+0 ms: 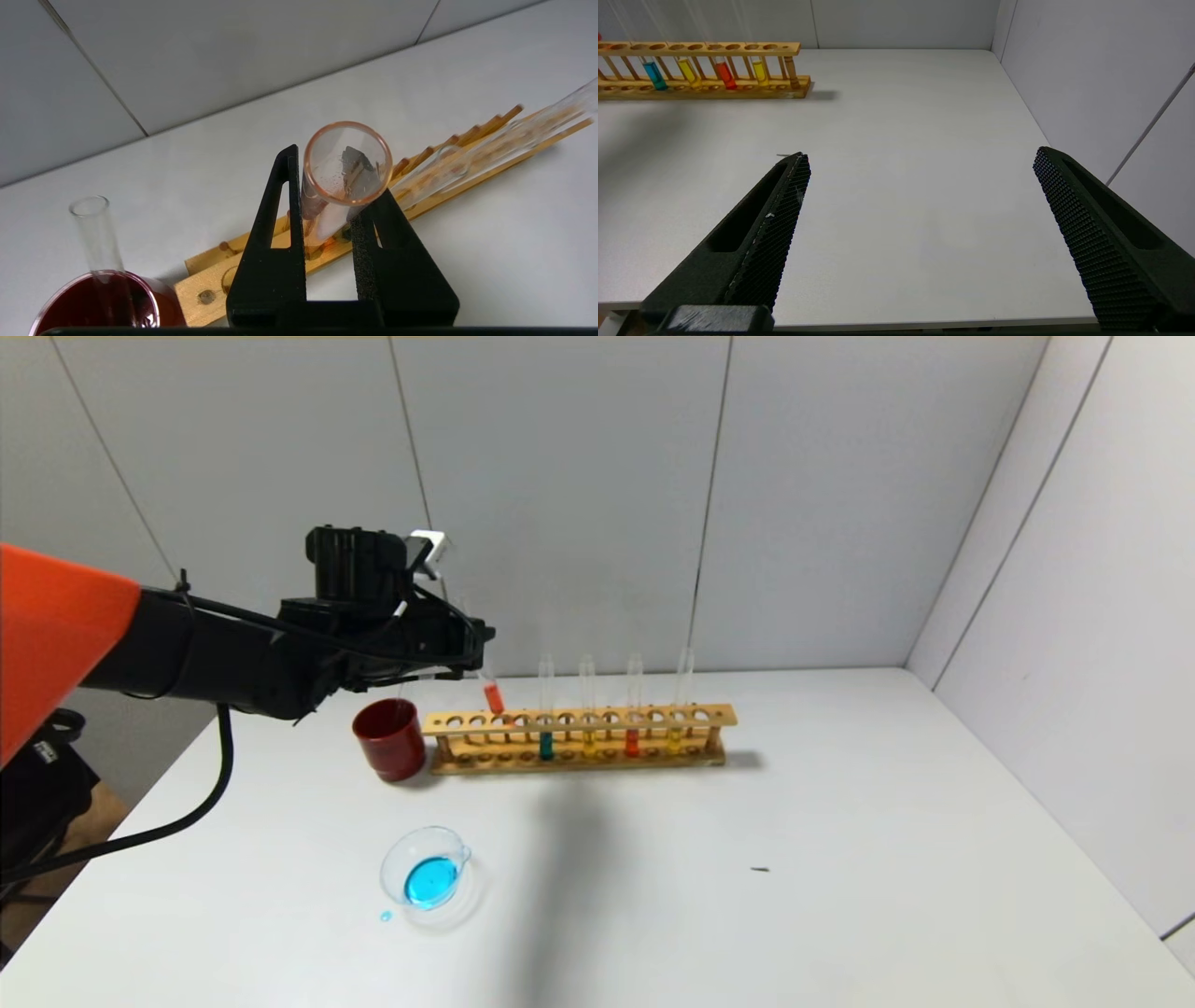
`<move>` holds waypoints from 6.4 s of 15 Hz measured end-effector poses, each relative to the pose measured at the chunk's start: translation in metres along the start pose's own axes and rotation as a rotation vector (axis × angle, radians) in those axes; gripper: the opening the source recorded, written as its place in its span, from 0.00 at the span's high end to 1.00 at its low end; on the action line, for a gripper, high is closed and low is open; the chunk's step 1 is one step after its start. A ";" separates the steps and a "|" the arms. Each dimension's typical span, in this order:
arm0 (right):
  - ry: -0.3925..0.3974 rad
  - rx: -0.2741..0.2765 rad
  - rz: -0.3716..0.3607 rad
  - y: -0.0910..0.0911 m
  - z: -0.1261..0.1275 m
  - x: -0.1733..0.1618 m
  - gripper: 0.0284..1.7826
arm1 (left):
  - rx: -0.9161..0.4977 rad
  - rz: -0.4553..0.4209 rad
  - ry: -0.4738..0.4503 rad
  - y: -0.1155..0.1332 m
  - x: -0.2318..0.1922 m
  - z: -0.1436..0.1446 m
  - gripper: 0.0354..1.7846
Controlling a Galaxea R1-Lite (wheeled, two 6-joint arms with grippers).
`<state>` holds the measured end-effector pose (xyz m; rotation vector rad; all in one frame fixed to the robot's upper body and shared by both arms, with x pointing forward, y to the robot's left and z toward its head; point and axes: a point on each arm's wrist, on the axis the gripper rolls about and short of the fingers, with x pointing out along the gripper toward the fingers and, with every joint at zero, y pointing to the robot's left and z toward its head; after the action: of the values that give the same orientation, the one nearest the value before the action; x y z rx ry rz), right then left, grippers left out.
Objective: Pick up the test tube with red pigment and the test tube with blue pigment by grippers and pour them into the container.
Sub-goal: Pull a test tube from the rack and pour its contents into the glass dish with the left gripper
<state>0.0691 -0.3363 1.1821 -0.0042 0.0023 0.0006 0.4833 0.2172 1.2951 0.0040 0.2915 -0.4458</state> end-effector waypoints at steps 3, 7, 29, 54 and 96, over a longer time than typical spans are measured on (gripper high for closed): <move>0.000 0.000 0.000 0.000 0.000 0.000 0.02 | 0.007 0.005 -0.055 -0.001 -0.017 0.018 0.83; 0.000 0.000 0.001 0.000 0.000 0.000 0.02 | 0.050 0.024 -0.104 0.002 -0.040 0.034 0.83; 0.000 0.000 0.000 0.000 0.000 0.000 0.02 | 0.849 -0.326 -0.070 0.047 -0.147 -0.054 0.83; 0.000 0.000 0.001 0.000 0.000 0.000 0.02 | 1.472 -0.258 -0.008 0.066 -0.131 -0.074 0.83; 0.000 0.000 0.000 0.000 0.000 0.000 0.02 | 1.941 -0.324 0.133 0.065 -0.100 -0.103 0.83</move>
<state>0.0691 -0.3363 1.1821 -0.0042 0.0023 0.0006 0.3965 0.3253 1.2205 1.9062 -0.1140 -0.9025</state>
